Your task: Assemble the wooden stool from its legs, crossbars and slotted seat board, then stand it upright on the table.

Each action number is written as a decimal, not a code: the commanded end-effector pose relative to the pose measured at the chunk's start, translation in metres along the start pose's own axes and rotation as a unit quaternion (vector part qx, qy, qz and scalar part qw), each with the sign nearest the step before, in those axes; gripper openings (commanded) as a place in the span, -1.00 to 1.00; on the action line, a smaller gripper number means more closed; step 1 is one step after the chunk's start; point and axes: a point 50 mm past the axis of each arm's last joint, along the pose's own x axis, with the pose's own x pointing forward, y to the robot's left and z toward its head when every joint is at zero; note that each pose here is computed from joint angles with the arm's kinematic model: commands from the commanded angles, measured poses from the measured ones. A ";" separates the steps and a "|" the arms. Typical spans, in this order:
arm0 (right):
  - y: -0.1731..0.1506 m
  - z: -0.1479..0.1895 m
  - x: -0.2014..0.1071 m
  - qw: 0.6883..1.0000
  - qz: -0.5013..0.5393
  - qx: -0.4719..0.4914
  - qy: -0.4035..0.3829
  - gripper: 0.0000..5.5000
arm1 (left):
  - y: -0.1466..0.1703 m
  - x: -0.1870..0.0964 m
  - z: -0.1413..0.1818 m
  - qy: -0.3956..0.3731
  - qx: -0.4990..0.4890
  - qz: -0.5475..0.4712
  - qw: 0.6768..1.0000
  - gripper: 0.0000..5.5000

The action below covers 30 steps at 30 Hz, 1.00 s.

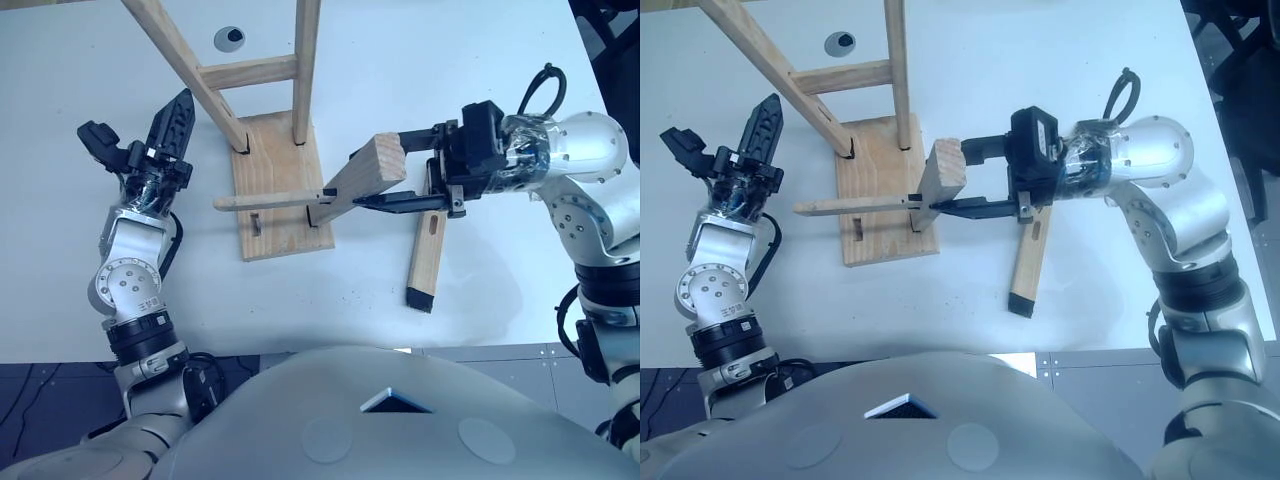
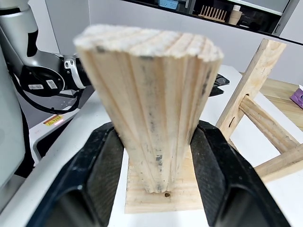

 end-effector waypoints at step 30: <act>-0.059 -0.030 -0.008 0.947 0.043 0.122 0.295 -0.91 | 0.058 -0.008 -0.072 0.064 0.074 0.237 0.967 -0.37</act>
